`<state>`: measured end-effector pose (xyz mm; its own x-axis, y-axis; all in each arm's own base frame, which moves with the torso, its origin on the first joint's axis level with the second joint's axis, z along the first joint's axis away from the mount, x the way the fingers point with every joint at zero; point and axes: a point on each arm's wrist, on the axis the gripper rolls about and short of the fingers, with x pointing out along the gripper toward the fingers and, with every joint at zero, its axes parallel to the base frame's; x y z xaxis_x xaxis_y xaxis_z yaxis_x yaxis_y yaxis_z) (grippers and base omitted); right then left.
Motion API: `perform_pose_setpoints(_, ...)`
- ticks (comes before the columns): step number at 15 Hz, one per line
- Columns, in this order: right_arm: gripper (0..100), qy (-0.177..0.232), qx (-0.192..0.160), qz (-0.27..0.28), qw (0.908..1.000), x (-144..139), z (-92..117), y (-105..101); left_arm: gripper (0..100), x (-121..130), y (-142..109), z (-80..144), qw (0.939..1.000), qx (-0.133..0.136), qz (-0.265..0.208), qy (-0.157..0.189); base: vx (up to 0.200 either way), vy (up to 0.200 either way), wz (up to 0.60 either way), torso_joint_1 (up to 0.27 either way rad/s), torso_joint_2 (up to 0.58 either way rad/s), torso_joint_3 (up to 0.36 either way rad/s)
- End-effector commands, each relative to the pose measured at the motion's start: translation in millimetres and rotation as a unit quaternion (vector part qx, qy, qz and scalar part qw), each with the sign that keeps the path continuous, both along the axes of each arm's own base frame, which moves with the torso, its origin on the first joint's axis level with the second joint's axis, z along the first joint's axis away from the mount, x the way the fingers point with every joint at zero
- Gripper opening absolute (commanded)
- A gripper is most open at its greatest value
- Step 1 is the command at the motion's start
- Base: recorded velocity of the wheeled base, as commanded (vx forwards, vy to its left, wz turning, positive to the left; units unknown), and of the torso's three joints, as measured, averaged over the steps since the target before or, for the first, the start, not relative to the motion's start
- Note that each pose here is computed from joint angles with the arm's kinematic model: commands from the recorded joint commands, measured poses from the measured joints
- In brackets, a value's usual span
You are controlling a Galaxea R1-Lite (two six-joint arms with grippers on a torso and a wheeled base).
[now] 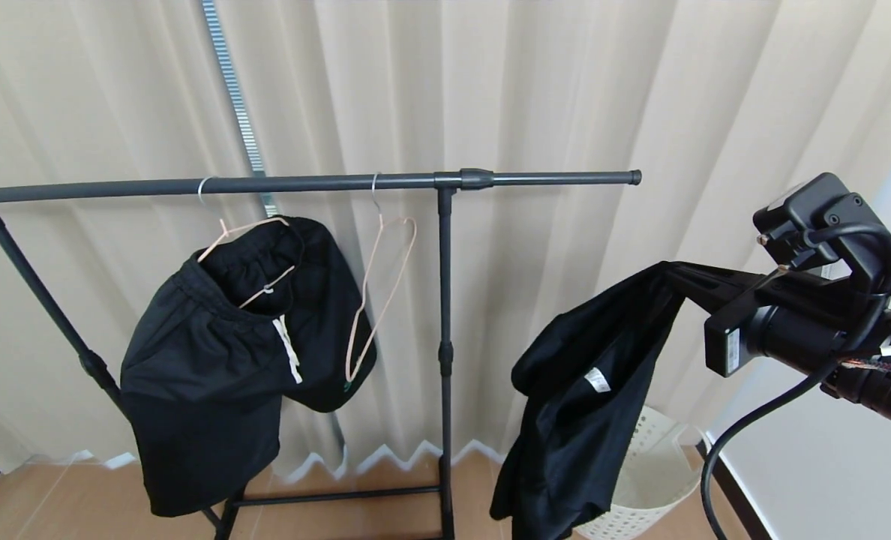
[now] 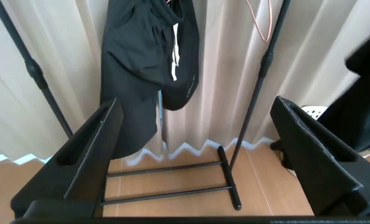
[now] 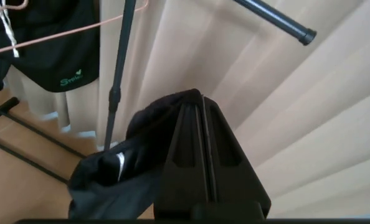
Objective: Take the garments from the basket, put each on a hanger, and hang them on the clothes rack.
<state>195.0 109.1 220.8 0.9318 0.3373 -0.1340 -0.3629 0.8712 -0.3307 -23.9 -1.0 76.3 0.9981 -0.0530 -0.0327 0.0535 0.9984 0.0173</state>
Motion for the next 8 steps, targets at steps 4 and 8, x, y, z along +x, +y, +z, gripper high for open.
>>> perform_pose_setpoints(4, 0, 0.001, -0.001, 0.000, 1.0000, 0.1, -0.5, 0.3, 100, 0.1, 0.0, 0.0, 1.0000, 0.000, 0.000, 0.001, -0.150, 0.150, 0.00, 0.005, 0.00, -0.004)
perform_pose_setpoints(8, 0, 0.001, -0.001, 0.000, 1.0000, 0.4, -0.9, 0.5, 100, 0.1, 0.0, 0.0, 1.0000, 0.001, 0.000, 0.001, 0.000, 0.200, 0.00, -0.010, 0.00, 0.005)
